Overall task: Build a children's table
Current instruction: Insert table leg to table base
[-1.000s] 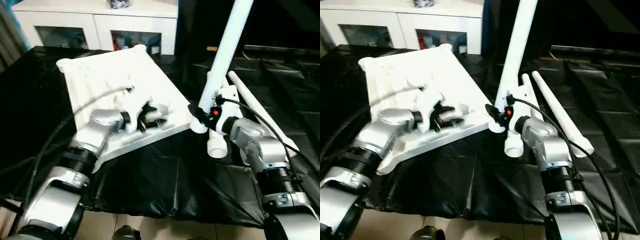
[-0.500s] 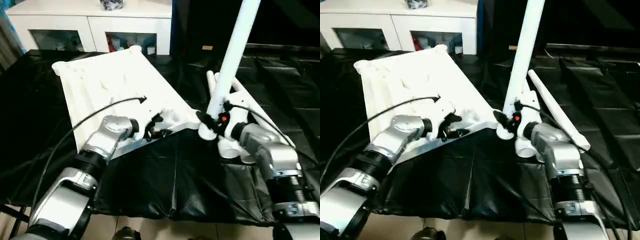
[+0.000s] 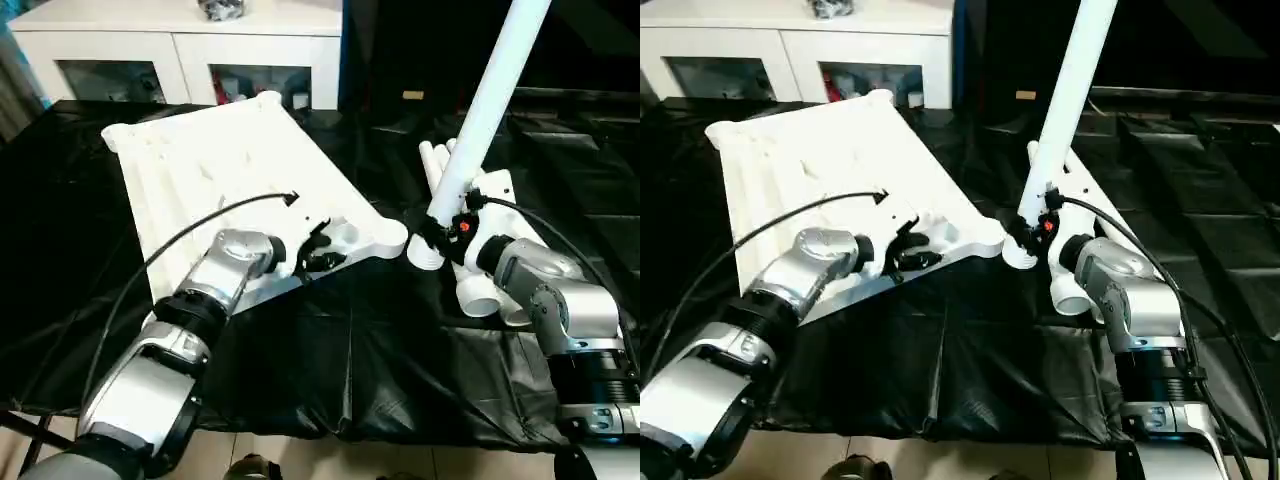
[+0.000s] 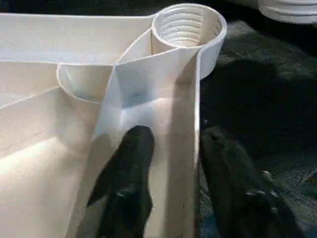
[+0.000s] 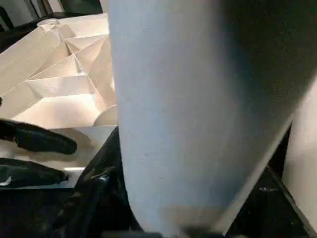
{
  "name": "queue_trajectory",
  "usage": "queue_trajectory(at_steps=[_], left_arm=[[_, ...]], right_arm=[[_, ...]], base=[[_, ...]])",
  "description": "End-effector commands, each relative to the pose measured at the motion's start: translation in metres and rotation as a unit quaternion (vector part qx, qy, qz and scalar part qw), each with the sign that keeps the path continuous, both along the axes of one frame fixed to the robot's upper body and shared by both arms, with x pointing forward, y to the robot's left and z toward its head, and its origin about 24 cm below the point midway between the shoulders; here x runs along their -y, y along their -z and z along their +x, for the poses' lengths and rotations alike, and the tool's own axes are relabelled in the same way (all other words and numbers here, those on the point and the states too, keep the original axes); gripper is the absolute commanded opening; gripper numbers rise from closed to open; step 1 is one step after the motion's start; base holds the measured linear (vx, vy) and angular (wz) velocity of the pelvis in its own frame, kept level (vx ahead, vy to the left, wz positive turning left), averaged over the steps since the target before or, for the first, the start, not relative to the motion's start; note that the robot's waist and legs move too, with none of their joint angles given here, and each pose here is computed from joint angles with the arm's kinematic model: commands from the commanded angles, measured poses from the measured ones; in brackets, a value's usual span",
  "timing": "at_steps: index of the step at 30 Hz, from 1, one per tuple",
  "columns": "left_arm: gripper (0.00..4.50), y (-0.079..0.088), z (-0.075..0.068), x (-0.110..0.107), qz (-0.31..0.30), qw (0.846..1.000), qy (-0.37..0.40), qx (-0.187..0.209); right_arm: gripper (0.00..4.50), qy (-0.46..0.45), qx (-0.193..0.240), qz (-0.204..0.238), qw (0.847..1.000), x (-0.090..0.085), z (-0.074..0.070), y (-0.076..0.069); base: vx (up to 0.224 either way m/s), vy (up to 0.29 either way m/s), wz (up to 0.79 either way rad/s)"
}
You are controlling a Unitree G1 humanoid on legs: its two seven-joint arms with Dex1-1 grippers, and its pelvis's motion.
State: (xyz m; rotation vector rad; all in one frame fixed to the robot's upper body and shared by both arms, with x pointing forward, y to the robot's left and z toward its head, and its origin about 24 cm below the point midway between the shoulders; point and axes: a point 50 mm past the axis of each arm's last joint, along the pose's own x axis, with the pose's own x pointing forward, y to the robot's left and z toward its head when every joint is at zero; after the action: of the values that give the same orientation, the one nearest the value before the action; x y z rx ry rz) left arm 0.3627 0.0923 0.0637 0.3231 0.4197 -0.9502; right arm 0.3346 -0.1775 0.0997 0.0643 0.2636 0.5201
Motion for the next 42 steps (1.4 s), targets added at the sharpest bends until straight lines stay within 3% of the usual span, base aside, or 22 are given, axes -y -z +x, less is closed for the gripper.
queue_trajectory(at_steps=[1, 19, 24, 30, 36, 42], left_arm=[[1.52, -0.004, 0.003, -0.002, 0.014, 1.0, 0.003, 0.006], [0.16, 0.001, 0.001, -0.011, 0.033, 0.999, 0.022, -0.013], [0.01, 0.004, -0.003, -0.015, 0.037, 0.998, 0.049, -0.019], [0.0, 0.008, -0.016, -0.026, 0.046, 0.991, 0.126, -0.026], [0.0, 0.006, -0.026, -0.038, 0.042, 0.985, 0.169, -0.021], [0.0, 0.004, -0.028, -0.044, 0.029, 0.986, 0.166, -0.016]], right_arm=[[1.89, 0.0, 0.013, 0.009, 1.0, -0.002, 0.001, -0.008], [1.89, -0.012, 0.022, 0.007, 1.0, -0.012, 0.004, -0.011], [1.89, -0.023, 0.034, 0.013, 0.999, -0.019, 0.008, -0.013], [1.89, -0.077, 0.078, 0.017, 0.994, -0.034, 0.01, -0.022], [1.89, -0.161, 0.043, -0.005, 0.986, -0.044, 0.001, -0.01], [1.89, -0.171, 0.013, -0.021, 0.985, -0.046, 0.001, 0.006]], base=[[0.0, 0.0, 0.0], [0.0, 0.0, 0.0], [0.0, 0.0, 0.0], [0.0, 0.0, 0.0], [0.0, 0.0, 0.0], [0.0, 0.0, 0.0]])
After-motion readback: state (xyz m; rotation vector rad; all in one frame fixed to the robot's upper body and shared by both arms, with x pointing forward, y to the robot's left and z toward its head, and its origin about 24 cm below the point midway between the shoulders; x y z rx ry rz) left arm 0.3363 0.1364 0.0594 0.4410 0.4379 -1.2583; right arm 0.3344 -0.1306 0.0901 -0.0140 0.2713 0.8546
